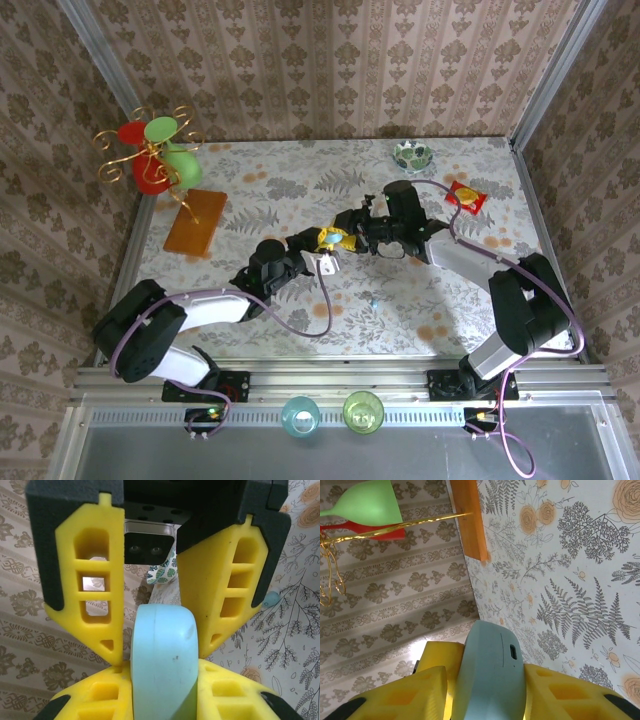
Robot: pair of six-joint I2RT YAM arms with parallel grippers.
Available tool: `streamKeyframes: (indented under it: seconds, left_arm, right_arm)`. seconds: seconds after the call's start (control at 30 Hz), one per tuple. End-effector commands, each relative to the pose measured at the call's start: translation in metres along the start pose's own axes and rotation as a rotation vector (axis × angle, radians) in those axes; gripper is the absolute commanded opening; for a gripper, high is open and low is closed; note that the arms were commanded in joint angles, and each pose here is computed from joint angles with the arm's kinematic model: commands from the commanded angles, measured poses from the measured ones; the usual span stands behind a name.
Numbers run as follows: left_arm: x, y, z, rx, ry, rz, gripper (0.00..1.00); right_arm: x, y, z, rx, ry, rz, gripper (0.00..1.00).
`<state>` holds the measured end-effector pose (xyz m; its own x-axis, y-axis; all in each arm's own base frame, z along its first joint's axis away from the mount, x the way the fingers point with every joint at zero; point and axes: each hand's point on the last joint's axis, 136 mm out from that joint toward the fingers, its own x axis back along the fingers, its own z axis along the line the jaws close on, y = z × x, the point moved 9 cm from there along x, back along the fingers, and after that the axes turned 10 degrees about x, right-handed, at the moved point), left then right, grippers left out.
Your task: Insert the wireless bluetooth earbuds into the charging case
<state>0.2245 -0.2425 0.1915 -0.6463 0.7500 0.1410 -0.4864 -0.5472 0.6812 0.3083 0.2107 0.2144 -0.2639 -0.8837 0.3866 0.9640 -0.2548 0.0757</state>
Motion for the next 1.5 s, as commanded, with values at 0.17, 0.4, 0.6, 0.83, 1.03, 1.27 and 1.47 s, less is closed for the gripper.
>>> streamKeyframes:
  seconds: [0.17, 0.4, 0.6, 0.83, 1.03, 1.27, 1.47]
  left_arm:
    - [-0.006, 0.007, 0.003, -0.054, 0.042, -0.023, 0.12]
    - [0.002, 0.009, 0.006, 0.029, 0.026, -0.01, 0.69]
    - [0.023, 0.009, 0.018, 0.32, -0.037, -0.08, 0.95]
    - [0.042, 0.011, 0.04, 0.682, -0.228, -0.291, 0.99]
    - [0.041, 0.022, 0.052, 0.827, -0.396, -0.498, 0.94]
    - [0.034, 0.027, 0.059, 0.818, -0.424, -0.54, 0.93]
    - [0.028, 0.037, 0.067, 0.845, -0.492, -0.567, 0.89]
  right_arm:
    - [0.0, -0.006, 0.004, 0.022, 0.013, 0.037, 0.23]
    - [0.013, -0.001, 0.012, 0.176, 0.012, -0.03, 0.16]
    - [0.036, 0.004, 0.02, 0.406, 0.01, -0.075, 0.1]
    - [0.056, 0.002, 0.041, 0.544, 0.142, -0.062, 0.09]
    - [0.062, -0.001, 0.058, 0.536, 0.286, -0.018, 0.09]
    - [0.059, 0.0, 0.065, 0.458, 0.39, 0.02, 0.08]
    - [0.051, -0.004, 0.07, 0.442, 0.442, 0.053, 0.06]
